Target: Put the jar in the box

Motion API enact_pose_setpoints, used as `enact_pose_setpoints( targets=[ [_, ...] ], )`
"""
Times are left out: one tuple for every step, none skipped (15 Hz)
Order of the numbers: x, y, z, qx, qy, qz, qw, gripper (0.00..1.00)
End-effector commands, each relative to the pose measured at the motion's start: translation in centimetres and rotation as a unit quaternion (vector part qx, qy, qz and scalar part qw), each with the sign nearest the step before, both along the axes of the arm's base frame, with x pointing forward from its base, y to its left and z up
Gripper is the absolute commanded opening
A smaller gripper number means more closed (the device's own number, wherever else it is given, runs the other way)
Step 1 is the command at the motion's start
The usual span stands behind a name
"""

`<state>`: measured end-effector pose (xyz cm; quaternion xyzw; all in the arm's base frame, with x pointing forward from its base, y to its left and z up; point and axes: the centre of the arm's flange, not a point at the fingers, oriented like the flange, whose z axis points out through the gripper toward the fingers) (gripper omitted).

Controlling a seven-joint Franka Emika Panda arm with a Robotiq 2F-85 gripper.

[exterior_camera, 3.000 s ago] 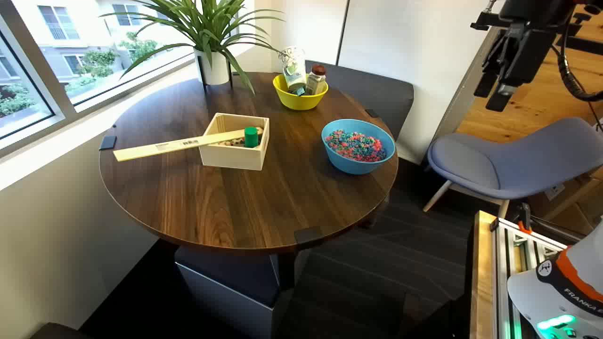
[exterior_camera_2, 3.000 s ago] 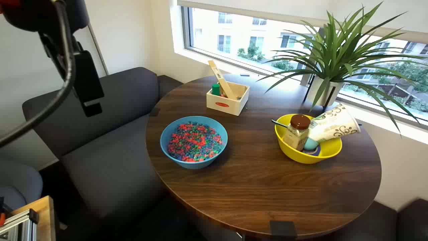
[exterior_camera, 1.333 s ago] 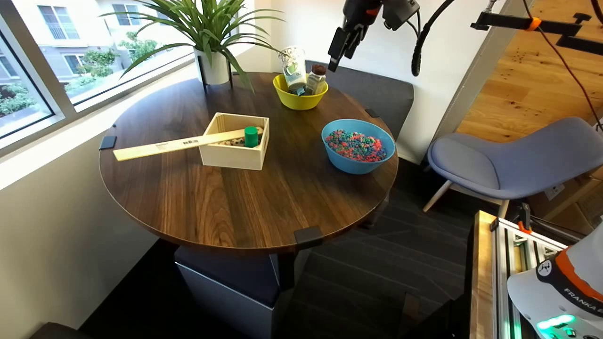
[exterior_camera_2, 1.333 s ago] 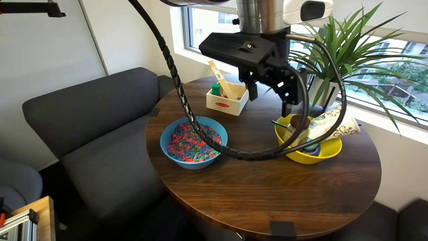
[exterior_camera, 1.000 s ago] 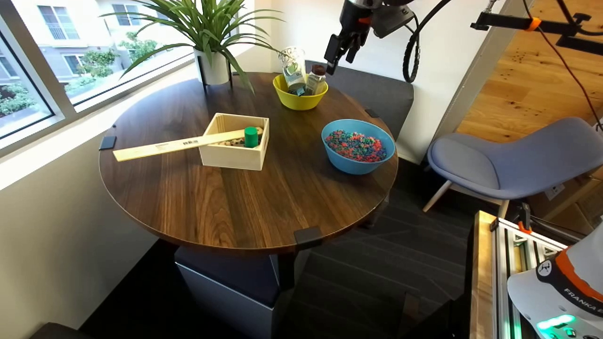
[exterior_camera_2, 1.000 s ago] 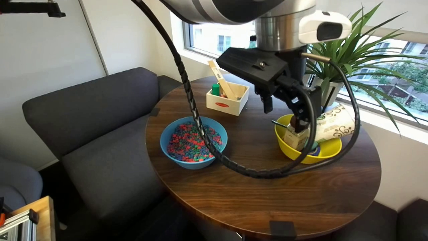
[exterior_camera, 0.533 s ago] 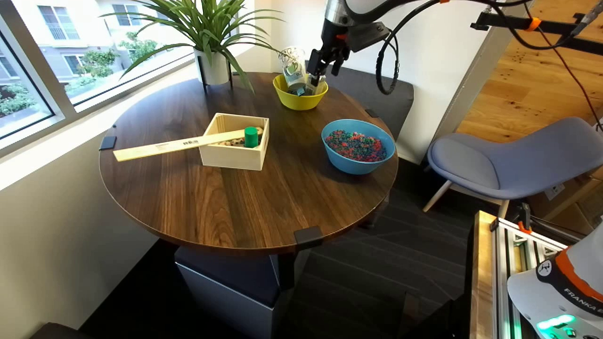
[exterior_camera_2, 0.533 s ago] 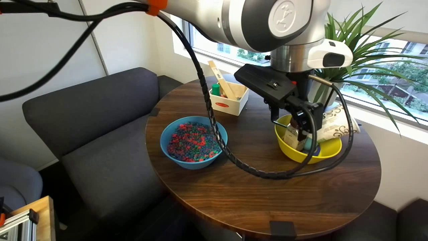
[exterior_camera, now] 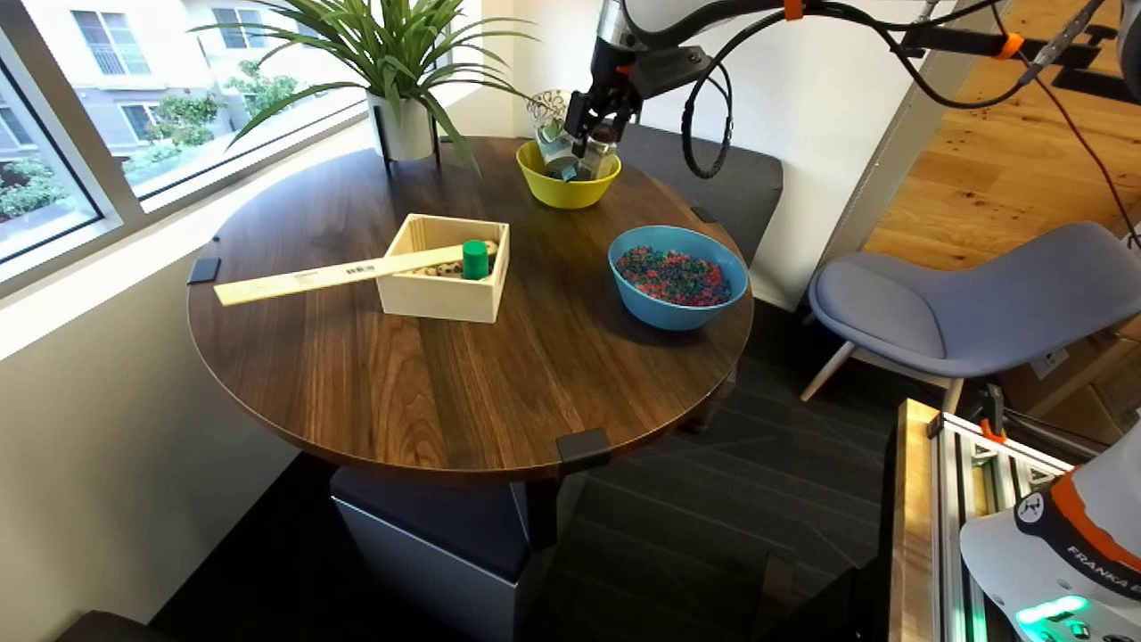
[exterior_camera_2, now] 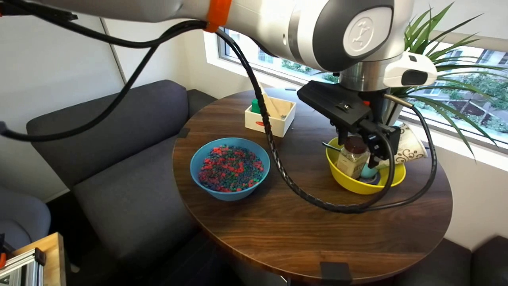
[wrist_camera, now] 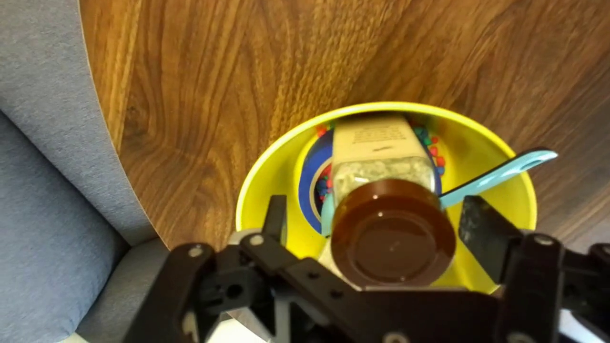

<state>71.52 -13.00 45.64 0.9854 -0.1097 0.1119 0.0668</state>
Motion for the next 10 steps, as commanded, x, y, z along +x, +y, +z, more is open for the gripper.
enact_pose_setpoints(
  targets=[
    [1.6, -0.7, 0.0, 0.006, 0.015, -0.003, 0.9999, 0.61],
    [1.5, -0.8, 0.1, 0.007, 0.022, -0.001, 0.9997, 0.53],
    [1.5, -0.8, 0.3, 0.009, 0.028, 0.001, 0.9996, 0.43],
    [1.5, -0.8, 0.5, 0.010, 0.036, 0.001, 0.9993, 0.37],
    [1.4, -0.8, 0.8, 0.007, 0.044, 0.002, 0.9990, 0.28],
    [1.3, -0.7, 1.1, 0.009, 0.056, 0.003, 0.9984, 0.23],
    [1.1, -0.7, 1.4, 0.011, 0.065, 0.005, 0.9978, 0.23],
    [1.0, -0.6, 1.6, 0.011, 0.072, 0.005, 0.9973, 0.23],
    [0.8, -0.4, 2.2, 0.019, 0.079, 0.007, 0.9967, 0.23],
    [0.6, -0.1, 2.8, 0.025, 0.085, 0.008, 0.9960, 0.23]
  ],
)
